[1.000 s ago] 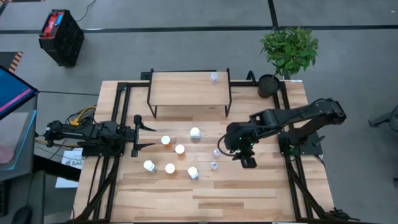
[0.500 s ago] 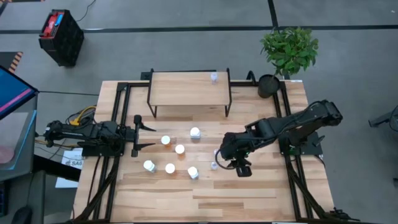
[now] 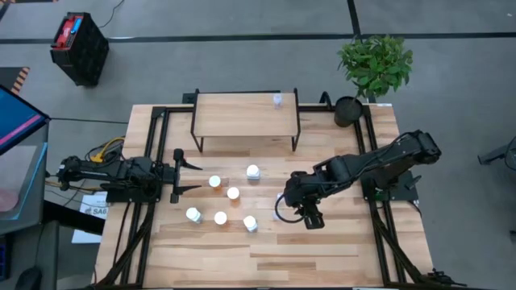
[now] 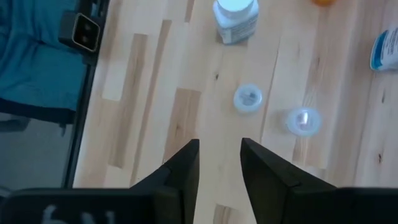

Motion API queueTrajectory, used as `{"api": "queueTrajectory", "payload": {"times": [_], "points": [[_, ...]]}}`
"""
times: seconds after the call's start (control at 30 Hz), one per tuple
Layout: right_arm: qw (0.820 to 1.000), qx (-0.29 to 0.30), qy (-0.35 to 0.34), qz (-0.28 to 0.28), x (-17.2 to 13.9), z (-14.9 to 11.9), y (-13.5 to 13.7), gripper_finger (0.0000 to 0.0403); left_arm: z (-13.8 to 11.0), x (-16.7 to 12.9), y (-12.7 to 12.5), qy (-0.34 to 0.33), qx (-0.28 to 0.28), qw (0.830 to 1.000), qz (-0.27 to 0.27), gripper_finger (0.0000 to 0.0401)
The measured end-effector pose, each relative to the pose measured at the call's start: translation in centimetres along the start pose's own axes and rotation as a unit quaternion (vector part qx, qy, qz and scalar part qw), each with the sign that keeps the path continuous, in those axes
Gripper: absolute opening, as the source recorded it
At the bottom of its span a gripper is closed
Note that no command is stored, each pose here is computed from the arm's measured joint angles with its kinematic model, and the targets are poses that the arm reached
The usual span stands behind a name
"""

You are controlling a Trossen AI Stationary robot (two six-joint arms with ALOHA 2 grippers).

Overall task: Pick and place medicine bottles onto shelf by color
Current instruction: Put the top transparent pill bottle on the shelf aligned with the other transparent pill bottle

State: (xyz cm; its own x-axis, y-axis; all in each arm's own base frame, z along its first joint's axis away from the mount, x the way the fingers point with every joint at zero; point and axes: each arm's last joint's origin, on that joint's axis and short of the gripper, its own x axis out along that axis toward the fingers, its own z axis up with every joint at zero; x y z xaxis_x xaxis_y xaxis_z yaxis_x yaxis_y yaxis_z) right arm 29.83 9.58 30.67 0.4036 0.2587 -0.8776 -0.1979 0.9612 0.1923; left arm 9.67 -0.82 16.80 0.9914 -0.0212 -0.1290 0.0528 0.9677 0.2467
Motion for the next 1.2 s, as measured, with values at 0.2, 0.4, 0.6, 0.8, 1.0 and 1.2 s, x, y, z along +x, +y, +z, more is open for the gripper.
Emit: {"api": "queueTrajectory", "payload": {"times": [0.2, 0.4, 0.6, 0.8, 1.0, 1.2], "points": [[1.000, -0.023, -0.006, -0.001, -0.07, 0.12, -0.19, 0.0132, 0.00, 0.00, 0.00, 0.000, 0.000, 1.000, 0.000, 0.0261], [1.000, -0.020, -0.008, -0.002, -0.11, 0.19, -0.42, 0.0132, 0.00, 0.00, 0.00, 0.000, 0.000, 1.000, 0.000, 0.0261], [1.000, -0.020, -0.007, -0.002, -0.10, 0.18, -0.41, 0.0133, 0.00, 0.00, 0.00, 0.000, 0.000, 1.000, 0.000, 0.0261], [1.000, -0.019, -0.007, -0.003, -0.11, 0.19, -0.45, 0.0133, 0.00, 0.00, 0.00, 0.000, 0.000, 1.000, 0.000, 0.0261], [1.000, -0.015, -0.008, -0.005, -0.15, 0.23, -0.75, 0.0129, 0.00, 0.00, 0.00, 0.000, 0.000, 1.000, 0.000, 0.0261], [1.000, -0.012, -0.010, -0.009, -0.19, 0.29, -0.98, 0.0128, 0.00, 0.00, 0.00, 0.000, 0.000, 1.000, 0.000, 0.0261]]}}
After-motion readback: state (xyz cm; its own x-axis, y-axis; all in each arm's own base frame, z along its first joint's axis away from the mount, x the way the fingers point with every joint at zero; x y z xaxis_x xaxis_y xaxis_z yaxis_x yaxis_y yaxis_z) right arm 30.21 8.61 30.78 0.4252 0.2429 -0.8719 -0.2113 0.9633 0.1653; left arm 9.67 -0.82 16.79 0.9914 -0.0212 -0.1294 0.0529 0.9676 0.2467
